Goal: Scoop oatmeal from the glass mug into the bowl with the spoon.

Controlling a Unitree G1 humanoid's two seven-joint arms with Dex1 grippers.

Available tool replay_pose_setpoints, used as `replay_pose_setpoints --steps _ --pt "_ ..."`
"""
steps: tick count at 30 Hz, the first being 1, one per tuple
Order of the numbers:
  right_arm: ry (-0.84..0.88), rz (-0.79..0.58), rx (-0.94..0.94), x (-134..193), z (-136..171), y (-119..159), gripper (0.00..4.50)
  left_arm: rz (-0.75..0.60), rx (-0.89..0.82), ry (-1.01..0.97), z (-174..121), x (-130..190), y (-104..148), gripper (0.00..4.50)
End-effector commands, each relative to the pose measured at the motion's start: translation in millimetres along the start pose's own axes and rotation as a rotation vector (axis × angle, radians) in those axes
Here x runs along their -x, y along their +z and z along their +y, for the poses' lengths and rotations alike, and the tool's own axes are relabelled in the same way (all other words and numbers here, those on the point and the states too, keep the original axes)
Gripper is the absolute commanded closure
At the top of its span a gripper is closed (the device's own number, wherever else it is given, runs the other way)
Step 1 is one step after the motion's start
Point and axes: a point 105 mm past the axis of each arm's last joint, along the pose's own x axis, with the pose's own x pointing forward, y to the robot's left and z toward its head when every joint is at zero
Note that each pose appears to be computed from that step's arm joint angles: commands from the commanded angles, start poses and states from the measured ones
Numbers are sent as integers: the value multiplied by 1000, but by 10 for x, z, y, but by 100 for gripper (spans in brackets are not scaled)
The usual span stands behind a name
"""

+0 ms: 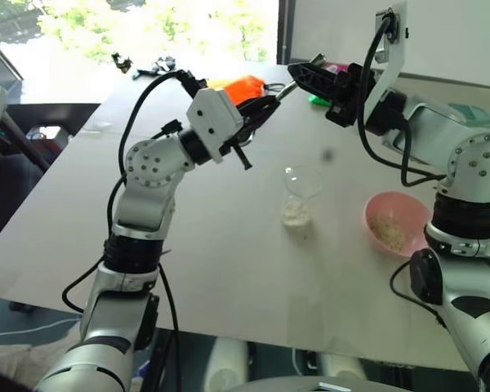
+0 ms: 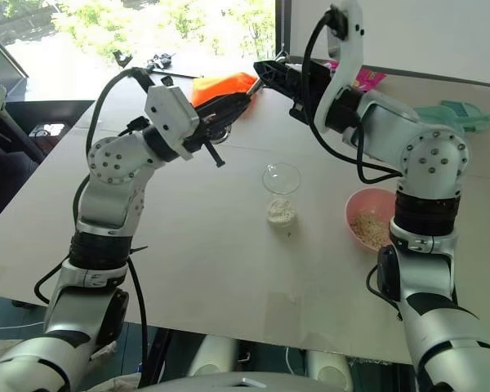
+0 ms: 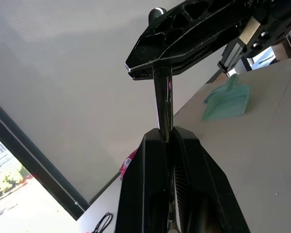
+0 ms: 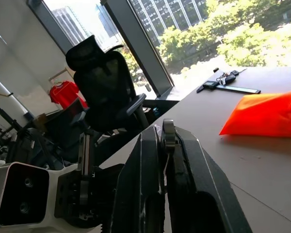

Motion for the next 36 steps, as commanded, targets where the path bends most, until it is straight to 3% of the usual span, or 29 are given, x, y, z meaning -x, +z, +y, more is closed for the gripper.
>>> replay_pose_setpoints --steps 1,4,6,8,11,16,21,26,36 --pt "29 -34 29 58 104 115 439 -51 37 -41 -40 -31 109 450" --pt "-50 -91 -4 179 -80 270 450 -59 225 18 76 74 90 346" --pt "-111 -133 -23 298 -211 376 450 -23 340 65 154 171 20 256" --pt "-183 -163 -22 449 -347 463 450 26 442 72 150 297 -59 195" --pt "-266 -200 -20 664 -492 565 450 93 568 104 111 468 -208 195" --pt "-374 -249 -6 957 -625 665 450 205 640 27 -258 539 -492 195" --pt "-430 -277 1 1124 -640 693 450 262 671 -104 -605 398 -751 195" --pt "-439 -287 17 1180 -559 701 450 321 624 -170 -633 246 -1041 195" --pt "-474 -302 24 1294 -481 666 450 239 642 -321 -714 -81 -1111 195"
